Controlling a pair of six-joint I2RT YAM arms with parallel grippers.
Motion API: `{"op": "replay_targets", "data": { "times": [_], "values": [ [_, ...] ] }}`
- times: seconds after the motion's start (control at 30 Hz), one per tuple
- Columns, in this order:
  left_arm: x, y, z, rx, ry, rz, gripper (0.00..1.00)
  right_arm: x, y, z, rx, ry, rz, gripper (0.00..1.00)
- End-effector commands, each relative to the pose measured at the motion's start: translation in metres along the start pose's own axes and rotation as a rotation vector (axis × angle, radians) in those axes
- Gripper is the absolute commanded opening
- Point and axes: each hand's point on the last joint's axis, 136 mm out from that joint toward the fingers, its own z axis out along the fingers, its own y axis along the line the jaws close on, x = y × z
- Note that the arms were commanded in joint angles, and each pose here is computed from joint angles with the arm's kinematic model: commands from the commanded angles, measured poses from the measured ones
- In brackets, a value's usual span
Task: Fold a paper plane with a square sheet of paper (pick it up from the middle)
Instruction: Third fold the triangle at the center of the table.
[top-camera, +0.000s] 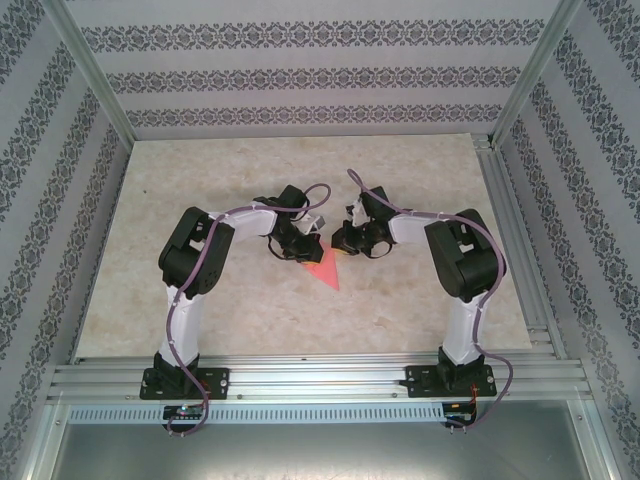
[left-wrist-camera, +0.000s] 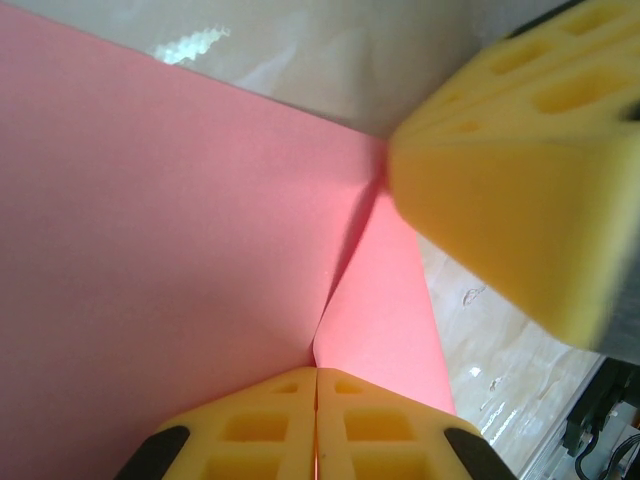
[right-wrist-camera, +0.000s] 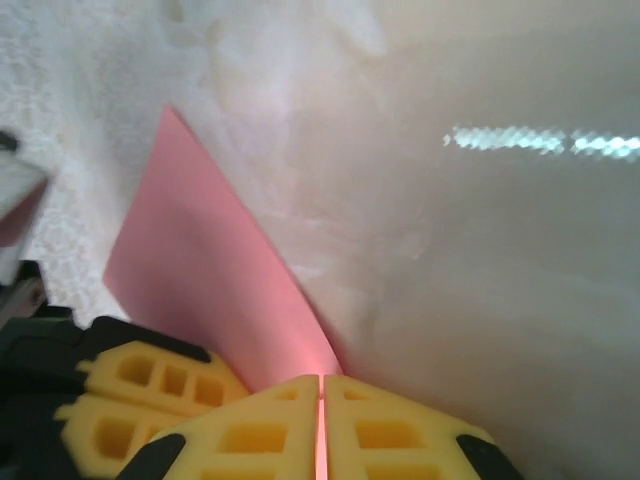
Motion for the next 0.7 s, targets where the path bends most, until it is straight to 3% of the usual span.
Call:
{"op": "replay_targets", "data": {
  "times": [0.0,0.23,0.53,0.67],
  "values": [
    [0.005,0.014,-0.006,-0.054,-0.004,-0.027,0.10,-0.002,0.023,-0.022,-0.051,-0.041,-0.044,0.11],
    [0.006,0.015,-0.006,-0.056,-0.007,-0.031,0.10,0.025,0.007,-0.011,-0.039,0.015,-0.014,0.11],
    [0.011,0.018,-0.004,-0.060,0.002,-0.038,0.10,0.012,0.017,0.000,-0.064,0.009,-0.019,0.10],
    [0.011,0.018,-0.005,-0.062,-0.001,-0.035,0.10,0.009,0.008,0.008,-0.010,0.023,-0.018,0.10]
  ]
}}
